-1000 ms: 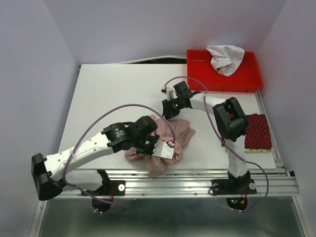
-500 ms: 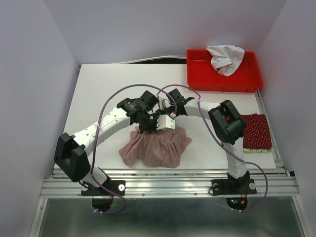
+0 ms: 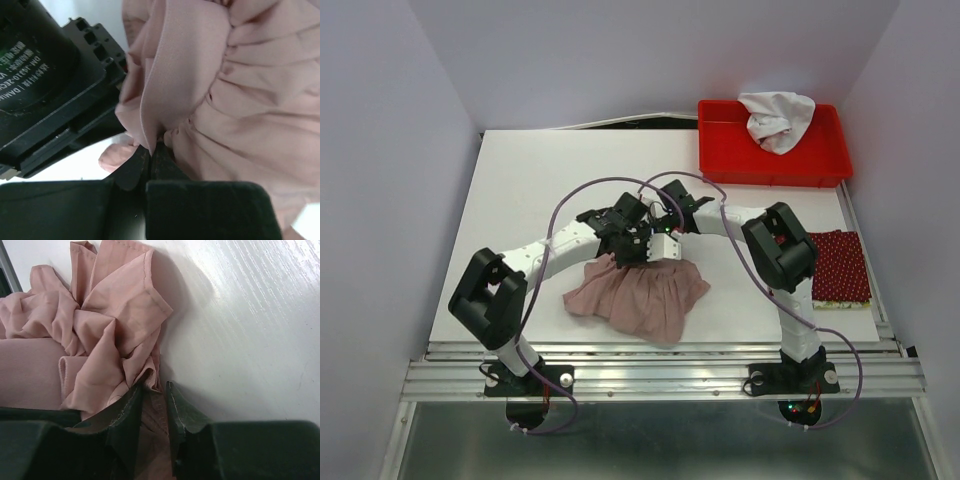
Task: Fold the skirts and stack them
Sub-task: Fold the skirt
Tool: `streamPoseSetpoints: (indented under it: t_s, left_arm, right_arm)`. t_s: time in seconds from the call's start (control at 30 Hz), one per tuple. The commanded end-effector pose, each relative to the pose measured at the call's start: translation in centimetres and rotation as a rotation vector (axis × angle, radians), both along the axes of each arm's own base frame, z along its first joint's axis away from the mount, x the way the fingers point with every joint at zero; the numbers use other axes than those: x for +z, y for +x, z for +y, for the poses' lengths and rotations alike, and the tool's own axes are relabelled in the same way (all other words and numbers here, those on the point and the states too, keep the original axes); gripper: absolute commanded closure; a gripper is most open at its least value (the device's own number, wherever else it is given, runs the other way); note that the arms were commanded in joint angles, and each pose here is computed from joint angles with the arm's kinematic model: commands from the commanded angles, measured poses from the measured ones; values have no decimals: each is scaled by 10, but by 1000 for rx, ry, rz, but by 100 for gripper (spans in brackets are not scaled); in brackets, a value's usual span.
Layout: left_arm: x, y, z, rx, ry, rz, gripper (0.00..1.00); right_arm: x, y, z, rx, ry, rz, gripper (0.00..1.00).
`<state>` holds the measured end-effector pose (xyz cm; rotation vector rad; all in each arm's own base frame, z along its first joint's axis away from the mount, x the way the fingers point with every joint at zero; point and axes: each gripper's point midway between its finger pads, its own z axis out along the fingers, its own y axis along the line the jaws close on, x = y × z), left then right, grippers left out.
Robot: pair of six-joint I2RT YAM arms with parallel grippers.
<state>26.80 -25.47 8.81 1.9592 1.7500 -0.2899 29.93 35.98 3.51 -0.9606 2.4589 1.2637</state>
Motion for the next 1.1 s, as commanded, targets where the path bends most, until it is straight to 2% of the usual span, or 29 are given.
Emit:
streamPoseSetpoints:
  t_s: [0.0, 0.1, 0.17, 0.27, 0.3, 0.33, 0.5, 0.53, 0.57, 0.63, 0.67, 0.7, 0.73, 0.77, 0.83, 0.87, 0.93, 0.97, 1.07]
  left_arm:
    - [3, 28, -14, 53, -84, -117, 100]
    - [-13, 35, -12, 88, -74, -139, 99]
    - [-27, 35, -11, 96, -53, -123, 95]
    - [-52, 27, -10, 72, 14, -55, 90]
    - [-57, 24, -11, 68, 31, -44, 89]
    - [-64, 24, -11, 71, 47, -26, 85]
    - [-78, 25, -8, 147, 85, 26, 78]
    - [-78, 26, -8, 160, 88, 33, 76]
    - [-74, 30, -12, 178, 79, 33, 70]
    - [-64, 36, -17, 223, 53, 39, 65]
    - [-48, 42, -23, 238, 20, 31, 56]
    - [-38, 42, -27, 260, -5, 43, 55]
    - [-26, 44, -31, 269, -27, 49, 39]
    - [-4, 48, -36, 282, -67, 44, 36]
    - [21, 48, -39, 329, -125, 64, 34]
    - [43, 47, -41, 340, -164, 55, 6]
    - [74, 43, -38, 377, -228, 46, 1]
    - [80, 43, -33, 399, -240, 46, 1]
    - [106, 33, -20, 428, -299, 18, 1]
  right_arm:
    - [10, 1, 12, 26, 52, -7, 68]
    - [11, 4, 15, 22, 55, -9, 68]
    - [11, 9, 17, 16, 52, -22, 67]
    - [12, 28, 14, -36, 0, -103, 59]
    - [12, 39, 10, -71, -23, -129, 56]
    - [12, 57, 2, -132, -67, -173, 48]
    - [48, 151, -56, -396, -85, -278, 40]
    - [53, 160, -68, -429, -88, -287, 39]
    - [59, 168, -78, -458, -87, -298, 37]
    - [69, 178, -103, -512, -87, -298, 28]
    - [91, 177, -109, -526, -64, -319, 27]
    - [95, 171, -116, -536, -63, -312, 23]
    - [103, 168, -122, -549, -58, -317, 20]
    - [131, 165, -132, -584, -36, -352, 16]
    - [141, 151, -144, -618, -35, -344, 9]
    - [164, 143, -152, -658, -15, -359, 7]
    - [163, 119, -156, -664, -18, -313, 5]
    - [180, 104, -157, -664, 14, -323, 5]
    - [180, 56, -152, -588, 70, -239, 8]
